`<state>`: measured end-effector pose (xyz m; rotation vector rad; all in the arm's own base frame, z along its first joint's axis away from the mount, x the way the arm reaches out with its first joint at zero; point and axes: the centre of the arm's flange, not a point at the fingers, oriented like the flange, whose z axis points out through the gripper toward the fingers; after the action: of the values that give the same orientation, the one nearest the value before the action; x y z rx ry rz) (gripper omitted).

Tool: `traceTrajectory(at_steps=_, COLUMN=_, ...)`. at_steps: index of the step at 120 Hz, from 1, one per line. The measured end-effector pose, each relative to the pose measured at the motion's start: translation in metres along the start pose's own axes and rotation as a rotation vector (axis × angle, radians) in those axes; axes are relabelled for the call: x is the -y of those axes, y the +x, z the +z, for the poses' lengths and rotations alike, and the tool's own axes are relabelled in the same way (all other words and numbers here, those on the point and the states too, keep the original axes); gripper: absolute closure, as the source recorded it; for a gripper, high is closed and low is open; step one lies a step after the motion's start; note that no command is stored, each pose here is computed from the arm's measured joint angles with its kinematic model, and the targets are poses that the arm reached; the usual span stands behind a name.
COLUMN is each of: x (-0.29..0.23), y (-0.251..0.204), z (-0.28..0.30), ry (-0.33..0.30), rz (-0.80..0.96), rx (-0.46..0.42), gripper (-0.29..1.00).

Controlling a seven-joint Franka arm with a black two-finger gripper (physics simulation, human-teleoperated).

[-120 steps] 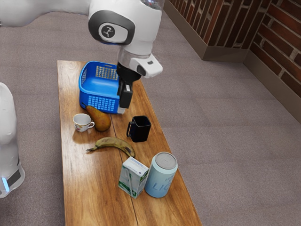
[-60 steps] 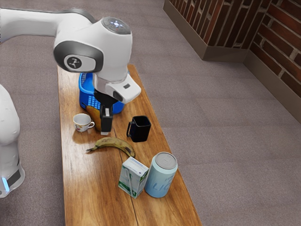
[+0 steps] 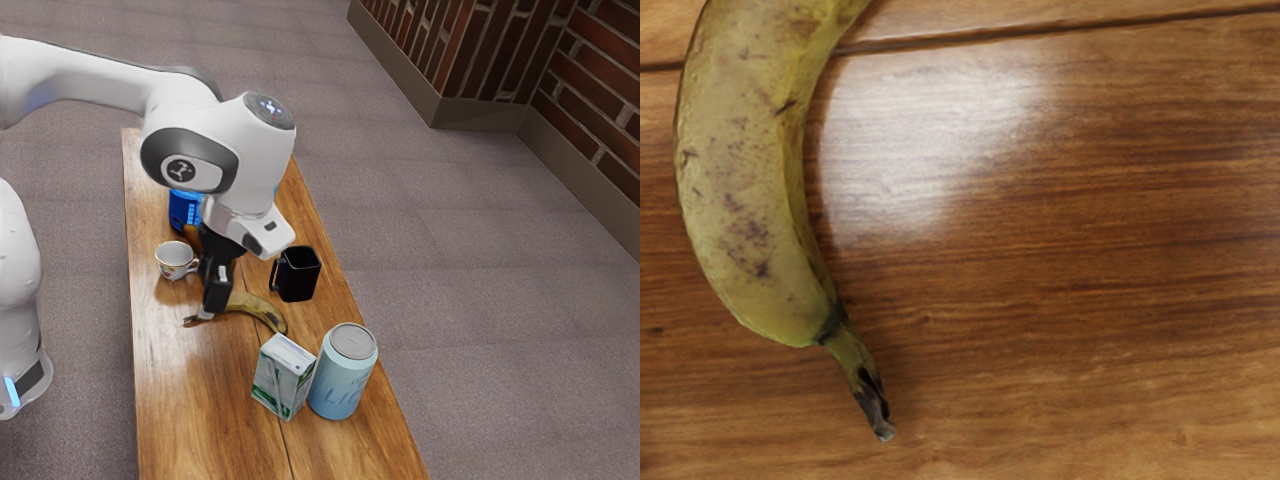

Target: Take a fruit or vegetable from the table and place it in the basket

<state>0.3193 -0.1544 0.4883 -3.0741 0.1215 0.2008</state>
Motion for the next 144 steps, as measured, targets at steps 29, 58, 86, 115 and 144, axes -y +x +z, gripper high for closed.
traceTrajectory(at_steps=29, x=0.008, y=0.011, z=0.006, ry=-0.051, rz=0.043, rx=0.027, gripper=0.03)
traceTrajectory(at_steps=58, x=0.033, y=0.034, z=0.024, ry=-0.088, rz=0.041, rx=0.072, gripper=0.03)
traceTrajectory(at_steps=86, x=0.042, y=0.050, z=0.039, ry=-0.091, rz=0.033, rx=0.087, gripper=0.03)
traceTrajectory(at_steps=115, x=0.062, y=0.062, z=0.042, ry=-0.096, rz=0.005, rx=0.064, gripper=0.03)
traceTrajectory(at_steps=144, x=0.060, y=0.073, z=0.054, ry=-0.092, rz=0.014, rx=0.063, gripper=0.03)
